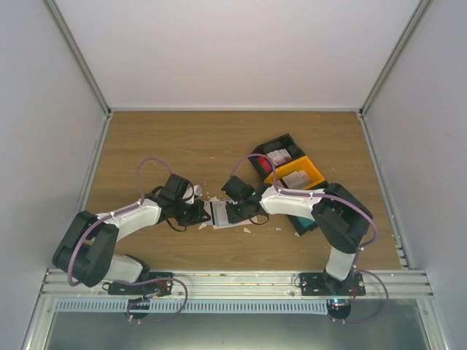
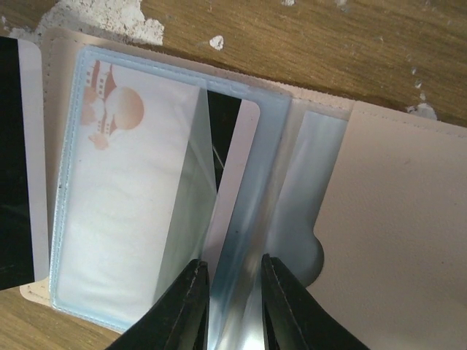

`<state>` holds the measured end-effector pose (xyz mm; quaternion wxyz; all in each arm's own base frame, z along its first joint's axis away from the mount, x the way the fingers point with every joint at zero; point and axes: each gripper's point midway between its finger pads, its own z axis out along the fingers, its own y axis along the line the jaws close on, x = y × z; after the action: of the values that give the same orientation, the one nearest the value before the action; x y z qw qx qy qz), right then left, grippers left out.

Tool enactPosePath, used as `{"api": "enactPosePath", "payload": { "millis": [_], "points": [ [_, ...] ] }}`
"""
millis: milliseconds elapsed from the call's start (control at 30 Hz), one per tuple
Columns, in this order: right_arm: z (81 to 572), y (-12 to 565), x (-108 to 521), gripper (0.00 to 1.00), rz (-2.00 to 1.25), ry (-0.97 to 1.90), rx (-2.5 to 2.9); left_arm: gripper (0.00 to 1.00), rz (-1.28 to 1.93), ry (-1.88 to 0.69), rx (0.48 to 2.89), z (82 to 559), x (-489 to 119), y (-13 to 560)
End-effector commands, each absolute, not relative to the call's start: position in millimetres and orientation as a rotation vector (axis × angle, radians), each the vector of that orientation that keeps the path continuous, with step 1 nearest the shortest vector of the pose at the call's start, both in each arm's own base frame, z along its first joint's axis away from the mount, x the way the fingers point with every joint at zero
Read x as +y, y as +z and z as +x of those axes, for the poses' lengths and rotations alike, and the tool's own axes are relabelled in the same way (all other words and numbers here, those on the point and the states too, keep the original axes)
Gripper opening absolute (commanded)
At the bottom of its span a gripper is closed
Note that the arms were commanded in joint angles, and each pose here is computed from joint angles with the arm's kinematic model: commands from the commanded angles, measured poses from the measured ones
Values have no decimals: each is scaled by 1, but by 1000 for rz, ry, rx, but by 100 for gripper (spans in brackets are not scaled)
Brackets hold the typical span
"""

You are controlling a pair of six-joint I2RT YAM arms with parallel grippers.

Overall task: Put the credit cards into the card holder
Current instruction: Insert the credit card into the card holder.

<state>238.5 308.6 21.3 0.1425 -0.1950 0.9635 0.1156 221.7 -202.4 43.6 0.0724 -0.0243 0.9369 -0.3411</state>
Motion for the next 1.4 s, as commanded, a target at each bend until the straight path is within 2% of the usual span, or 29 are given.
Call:
{"api": "enactPosePath", "payload": {
  "millis": [0,433,767,1367],
  "points": [
    [229,-3,293,21,-560,271,2850,0,-29,-1019,2790,222,-203,48],
    [228,-8,289,13,-557,264,2860,0,-11,-1065,2777,222,-208,51],
    [227,-10,283,1,-520,279,2856,0,-8,-1082,2778,223,-210,50],
    [225,-16,282,0,-500,367,2857,0,-24,-1091,2735,227,-211,67]
  ]
}}
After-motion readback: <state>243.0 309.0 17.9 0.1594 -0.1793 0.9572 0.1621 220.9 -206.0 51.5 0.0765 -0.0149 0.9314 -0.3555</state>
